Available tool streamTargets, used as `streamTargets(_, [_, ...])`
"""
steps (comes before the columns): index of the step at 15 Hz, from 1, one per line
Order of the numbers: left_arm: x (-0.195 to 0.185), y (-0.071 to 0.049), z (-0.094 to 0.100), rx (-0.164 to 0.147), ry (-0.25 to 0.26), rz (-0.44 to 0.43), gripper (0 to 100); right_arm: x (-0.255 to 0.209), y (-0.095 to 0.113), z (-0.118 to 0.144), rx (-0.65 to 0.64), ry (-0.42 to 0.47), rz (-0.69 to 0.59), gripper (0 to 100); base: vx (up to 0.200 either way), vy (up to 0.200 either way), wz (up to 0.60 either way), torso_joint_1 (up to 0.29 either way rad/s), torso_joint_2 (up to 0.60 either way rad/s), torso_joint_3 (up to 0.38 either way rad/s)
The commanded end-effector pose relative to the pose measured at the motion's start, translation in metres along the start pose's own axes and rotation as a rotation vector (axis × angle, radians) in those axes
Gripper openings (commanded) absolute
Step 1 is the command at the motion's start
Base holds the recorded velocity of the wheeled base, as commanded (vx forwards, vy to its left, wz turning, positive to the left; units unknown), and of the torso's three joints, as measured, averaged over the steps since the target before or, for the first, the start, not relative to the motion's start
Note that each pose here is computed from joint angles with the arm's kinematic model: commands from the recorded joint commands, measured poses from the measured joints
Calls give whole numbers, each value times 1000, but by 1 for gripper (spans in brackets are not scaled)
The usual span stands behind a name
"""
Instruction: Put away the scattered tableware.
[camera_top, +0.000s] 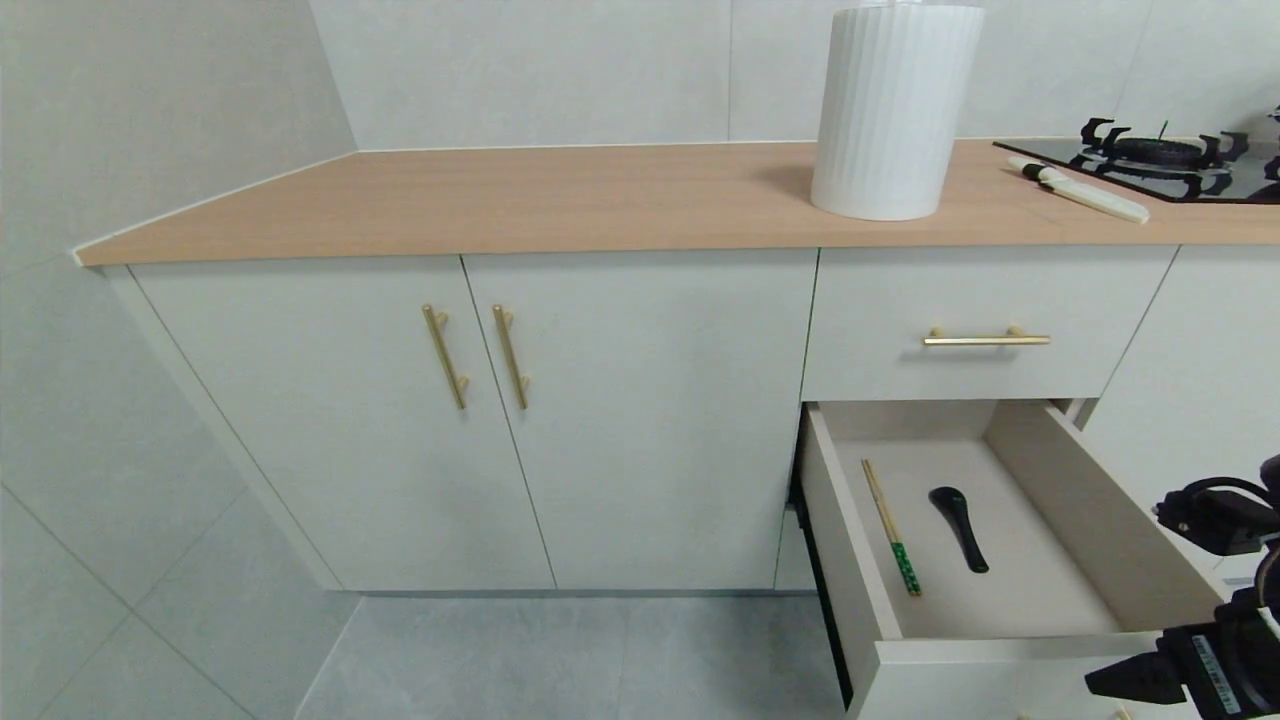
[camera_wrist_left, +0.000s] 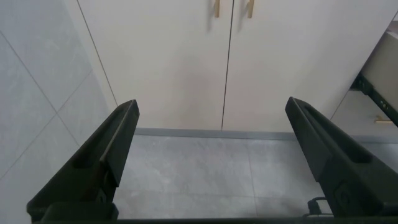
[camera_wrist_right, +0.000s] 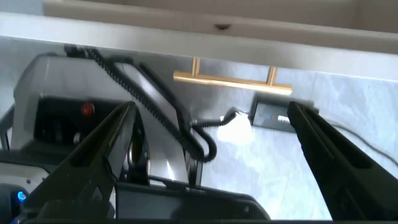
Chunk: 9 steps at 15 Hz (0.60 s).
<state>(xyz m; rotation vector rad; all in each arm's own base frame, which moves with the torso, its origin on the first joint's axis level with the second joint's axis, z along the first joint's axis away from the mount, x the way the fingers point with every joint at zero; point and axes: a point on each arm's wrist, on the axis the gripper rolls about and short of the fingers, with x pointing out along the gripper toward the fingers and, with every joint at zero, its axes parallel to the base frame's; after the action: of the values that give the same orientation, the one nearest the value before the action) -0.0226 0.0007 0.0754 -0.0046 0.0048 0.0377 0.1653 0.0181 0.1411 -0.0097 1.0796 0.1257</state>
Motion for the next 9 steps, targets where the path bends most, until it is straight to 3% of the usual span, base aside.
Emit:
streamTargets(1, [0, 0, 0, 0, 0, 1, 100, 17, 0, 3, -1, 82, -1, 100, 0, 0, 0, 0, 0, 0])
streamTargets(6, [0, 0, 0, -1, 0, 1, 100, 52, -2, 7, 7, 222, -45, 100, 0, 0, 0, 0, 0, 0])
streamTargets(9, [0, 0, 0, 0, 0, 1, 100, 52, -3, 12, 6, 153, -67, 100, 0, 0, 0, 0, 0, 0])
